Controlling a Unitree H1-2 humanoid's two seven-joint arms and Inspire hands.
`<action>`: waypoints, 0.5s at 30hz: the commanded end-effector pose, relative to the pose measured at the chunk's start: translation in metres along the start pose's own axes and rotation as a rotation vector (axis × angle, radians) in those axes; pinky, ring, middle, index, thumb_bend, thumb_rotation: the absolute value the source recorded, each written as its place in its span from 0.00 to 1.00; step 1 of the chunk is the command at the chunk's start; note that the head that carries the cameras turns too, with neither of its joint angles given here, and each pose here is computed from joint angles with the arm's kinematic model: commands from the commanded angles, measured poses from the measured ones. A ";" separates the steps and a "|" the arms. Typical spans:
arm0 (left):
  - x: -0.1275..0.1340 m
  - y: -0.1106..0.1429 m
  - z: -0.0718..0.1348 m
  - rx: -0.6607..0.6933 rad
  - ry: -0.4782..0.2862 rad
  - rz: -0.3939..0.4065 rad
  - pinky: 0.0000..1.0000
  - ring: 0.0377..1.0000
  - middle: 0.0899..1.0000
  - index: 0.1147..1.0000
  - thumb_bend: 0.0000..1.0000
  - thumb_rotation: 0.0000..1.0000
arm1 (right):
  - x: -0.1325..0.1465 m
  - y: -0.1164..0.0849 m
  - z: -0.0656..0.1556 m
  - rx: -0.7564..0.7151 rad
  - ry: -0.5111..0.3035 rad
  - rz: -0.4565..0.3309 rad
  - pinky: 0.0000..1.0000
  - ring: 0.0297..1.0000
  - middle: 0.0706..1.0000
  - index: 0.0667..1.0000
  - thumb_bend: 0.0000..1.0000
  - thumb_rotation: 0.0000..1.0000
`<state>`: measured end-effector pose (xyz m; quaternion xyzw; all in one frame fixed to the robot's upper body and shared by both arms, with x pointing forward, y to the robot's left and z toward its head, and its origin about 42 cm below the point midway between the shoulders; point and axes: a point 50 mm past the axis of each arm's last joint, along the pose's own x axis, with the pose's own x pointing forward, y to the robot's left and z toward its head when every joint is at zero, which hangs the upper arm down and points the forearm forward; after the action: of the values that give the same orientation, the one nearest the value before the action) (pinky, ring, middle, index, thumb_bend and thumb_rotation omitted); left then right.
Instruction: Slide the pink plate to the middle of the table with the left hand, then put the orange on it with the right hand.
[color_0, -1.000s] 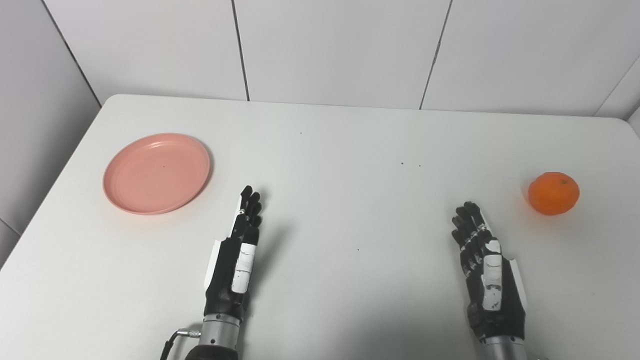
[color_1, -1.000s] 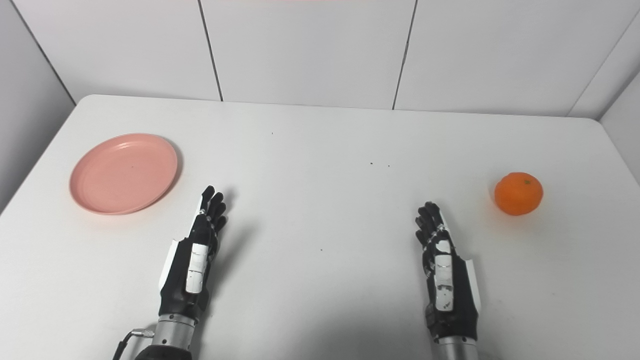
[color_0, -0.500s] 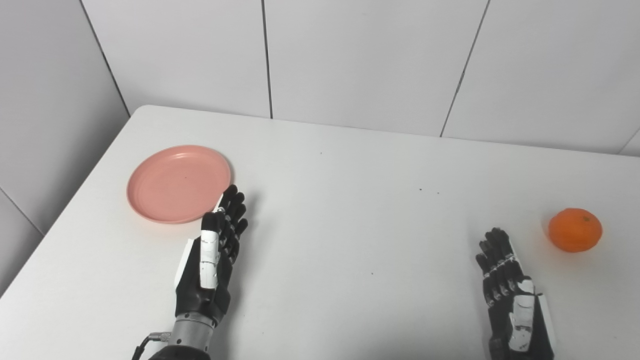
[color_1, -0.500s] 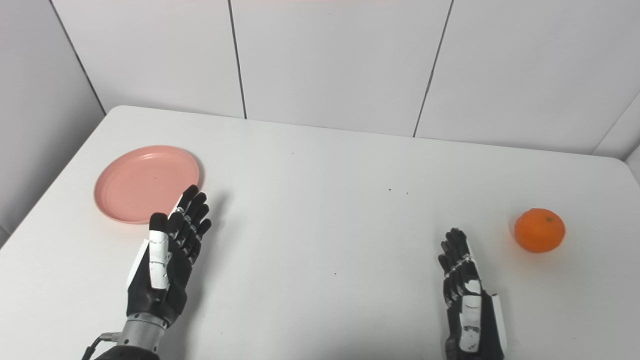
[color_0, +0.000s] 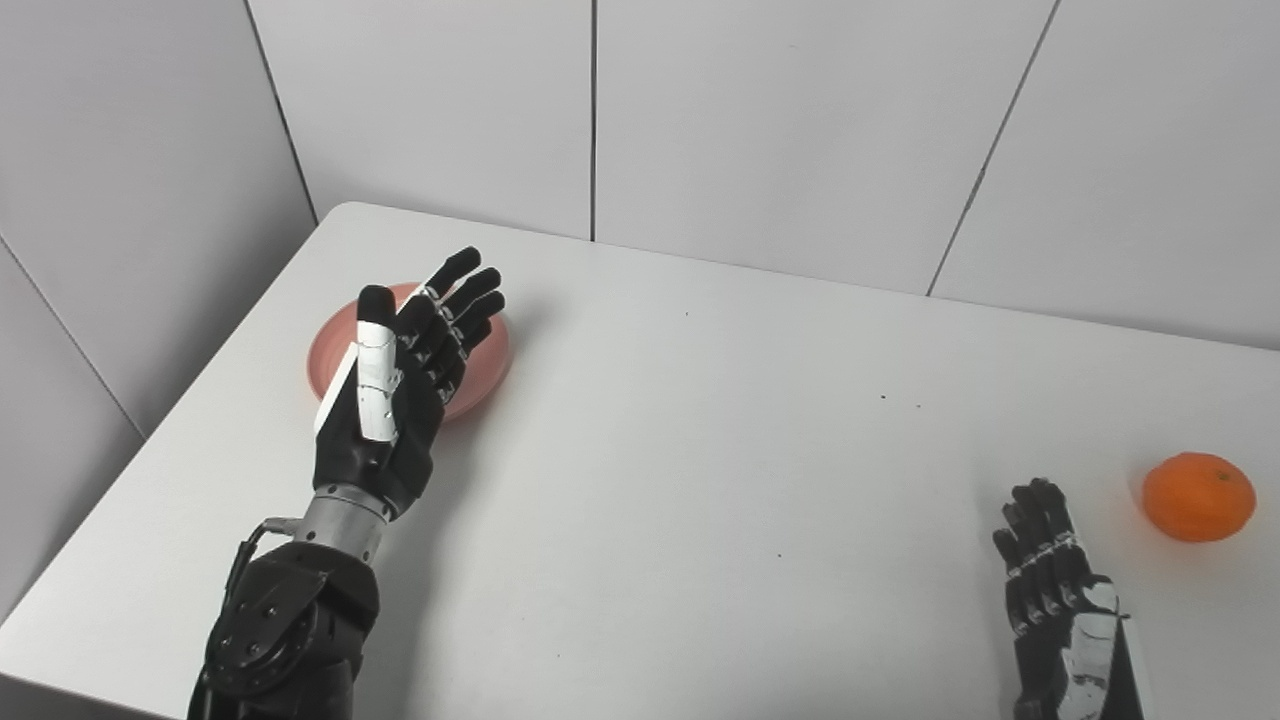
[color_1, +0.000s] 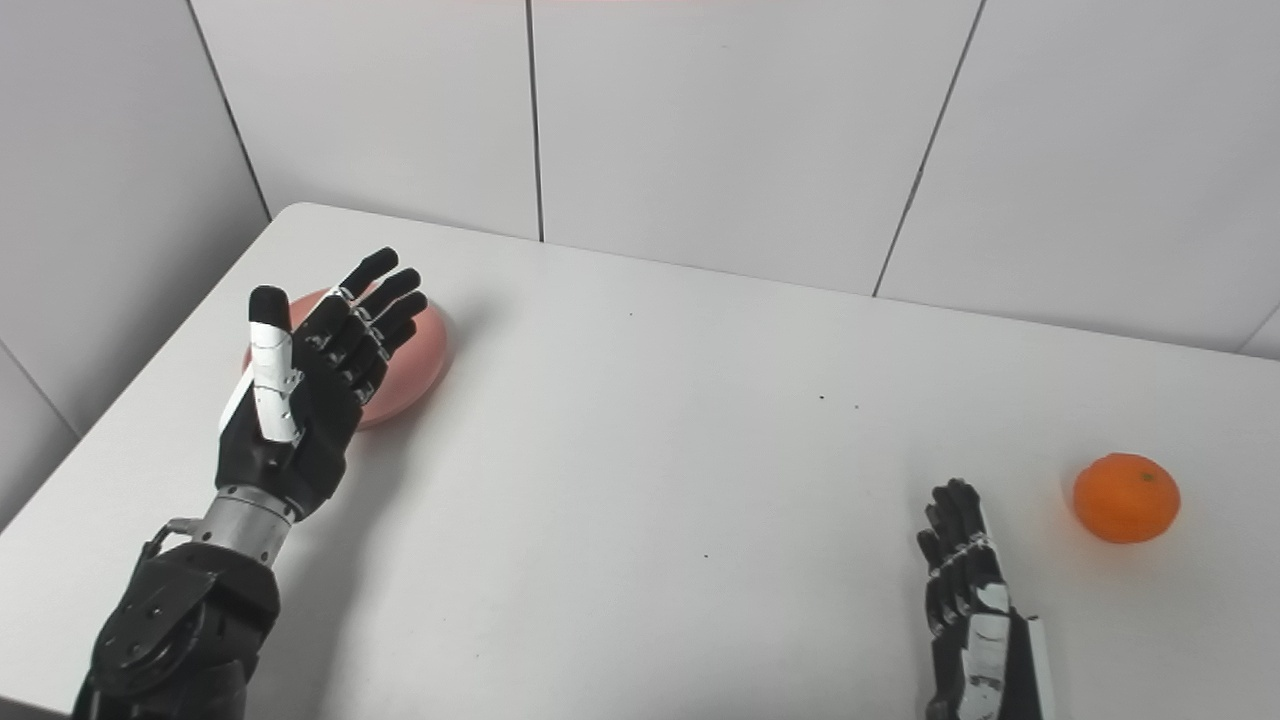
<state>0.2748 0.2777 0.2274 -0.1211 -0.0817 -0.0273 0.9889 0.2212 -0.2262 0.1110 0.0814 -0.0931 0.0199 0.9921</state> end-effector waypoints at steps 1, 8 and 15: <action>0.015 0.009 0.025 0.027 -0.080 -0.033 0.99 0.90 0.85 0.86 1.00 1.00 | -0.016 -0.021 -0.011 -0.052 0.049 -0.012 1.00 0.99 0.95 0.94 0.88 1.00; 0.046 0.056 0.046 0.105 -0.110 0.003 0.93 0.85 0.81 0.85 1.00 1.00 | -0.017 -0.021 -0.011 -0.045 0.041 0.005 1.00 0.99 0.96 0.95 0.86 1.00; 0.068 0.077 0.064 0.128 -0.132 0.057 0.97 0.88 0.87 0.89 1.00 1.00 | -0.017 -0.020 -0.011 -0.051 0.042 0.006 1.00 0.98 0.95 0.95 0.86 1.00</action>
<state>0.3282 0.3543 0.2474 -0.0833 -0.0816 0.0073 0.9931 0.2204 -0.2281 0.1111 0.0762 -0.0937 0.0298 0.9922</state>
